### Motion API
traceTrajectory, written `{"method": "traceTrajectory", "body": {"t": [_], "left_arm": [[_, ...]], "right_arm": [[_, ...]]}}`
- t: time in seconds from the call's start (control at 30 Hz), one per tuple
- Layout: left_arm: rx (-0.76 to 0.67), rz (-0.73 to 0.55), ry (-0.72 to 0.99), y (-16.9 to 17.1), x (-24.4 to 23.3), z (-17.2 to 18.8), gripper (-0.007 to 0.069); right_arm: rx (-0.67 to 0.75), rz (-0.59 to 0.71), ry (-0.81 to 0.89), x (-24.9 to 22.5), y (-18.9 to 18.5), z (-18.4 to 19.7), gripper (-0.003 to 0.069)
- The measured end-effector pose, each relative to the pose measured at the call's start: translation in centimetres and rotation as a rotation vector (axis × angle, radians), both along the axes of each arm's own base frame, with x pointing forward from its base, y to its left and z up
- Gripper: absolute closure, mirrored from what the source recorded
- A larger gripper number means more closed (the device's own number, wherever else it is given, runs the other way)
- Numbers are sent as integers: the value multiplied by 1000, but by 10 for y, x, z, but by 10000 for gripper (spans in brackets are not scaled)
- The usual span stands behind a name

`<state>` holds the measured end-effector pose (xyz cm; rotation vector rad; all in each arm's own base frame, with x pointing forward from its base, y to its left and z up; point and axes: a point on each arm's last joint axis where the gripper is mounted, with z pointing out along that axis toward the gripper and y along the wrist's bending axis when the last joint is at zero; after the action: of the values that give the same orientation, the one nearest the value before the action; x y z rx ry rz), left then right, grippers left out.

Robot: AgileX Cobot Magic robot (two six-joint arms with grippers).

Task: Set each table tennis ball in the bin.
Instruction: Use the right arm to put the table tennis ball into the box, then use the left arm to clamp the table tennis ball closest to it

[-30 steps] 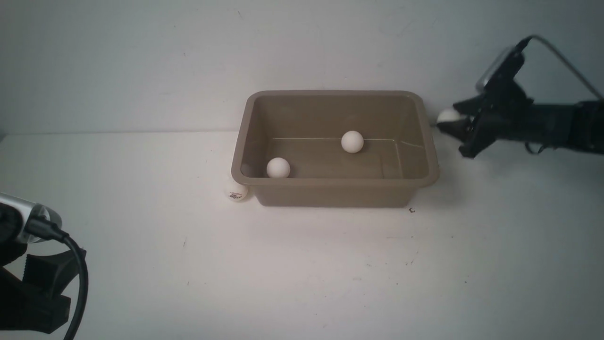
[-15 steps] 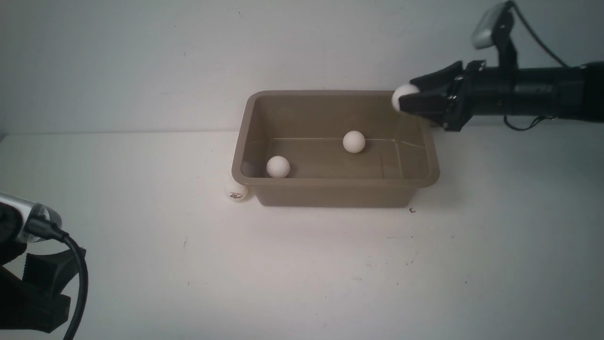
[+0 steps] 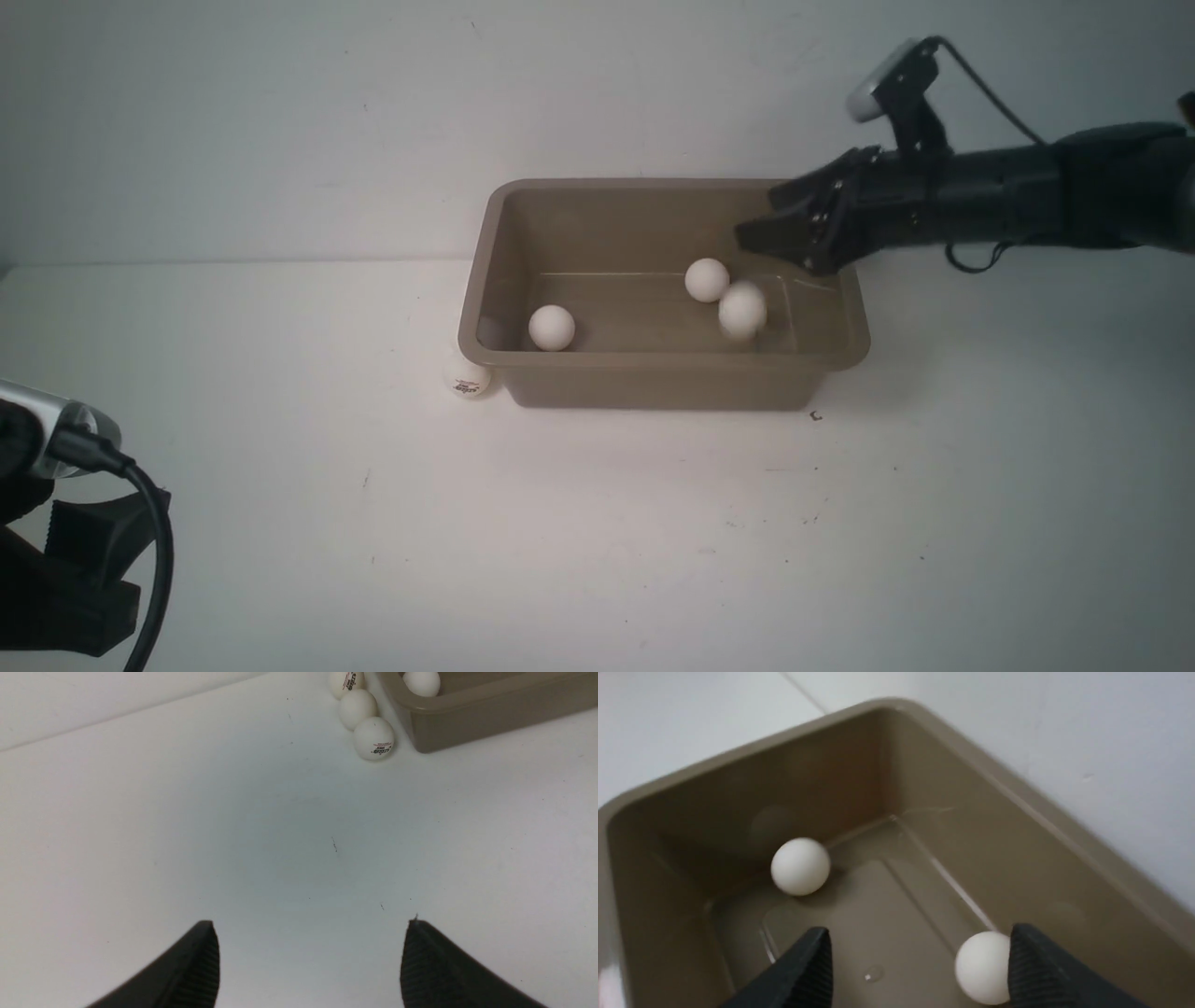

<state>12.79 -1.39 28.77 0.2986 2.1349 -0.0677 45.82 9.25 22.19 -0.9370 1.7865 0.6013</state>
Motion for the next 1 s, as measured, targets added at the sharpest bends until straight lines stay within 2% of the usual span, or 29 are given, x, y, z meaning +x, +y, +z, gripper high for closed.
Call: {"method": "traceTrajectory", "body": {"t": [0.1, 0.13, 0.33, 0.57, 0.77, 1.0], "left_arm": [[-10, 1, 1, 0, 0, 0, 158], [-13, 1, 2, -1, 0, 0, 158], [-16, 1, 1, -1, 0, 0, 158], [-17, 2, -2, -1, 0, 0, 158], [-21, 2, -2, -1, 0, 0, 158], [-64, 11, -51, -2, 5, 4, 158]], "right_arm": [[7, -48, -47, -3, -15, 27, 189], [8, -82, -88, -8, -26, 50, 187], [-61, -223, -212, -42, -70, 129, 186], [-99, -422, -224, -91, -111, 190, 186], [-76, -609, -259, -148, -141, 241, 186], [-70, -705, -296, -215, -142, 281, 186]]}}
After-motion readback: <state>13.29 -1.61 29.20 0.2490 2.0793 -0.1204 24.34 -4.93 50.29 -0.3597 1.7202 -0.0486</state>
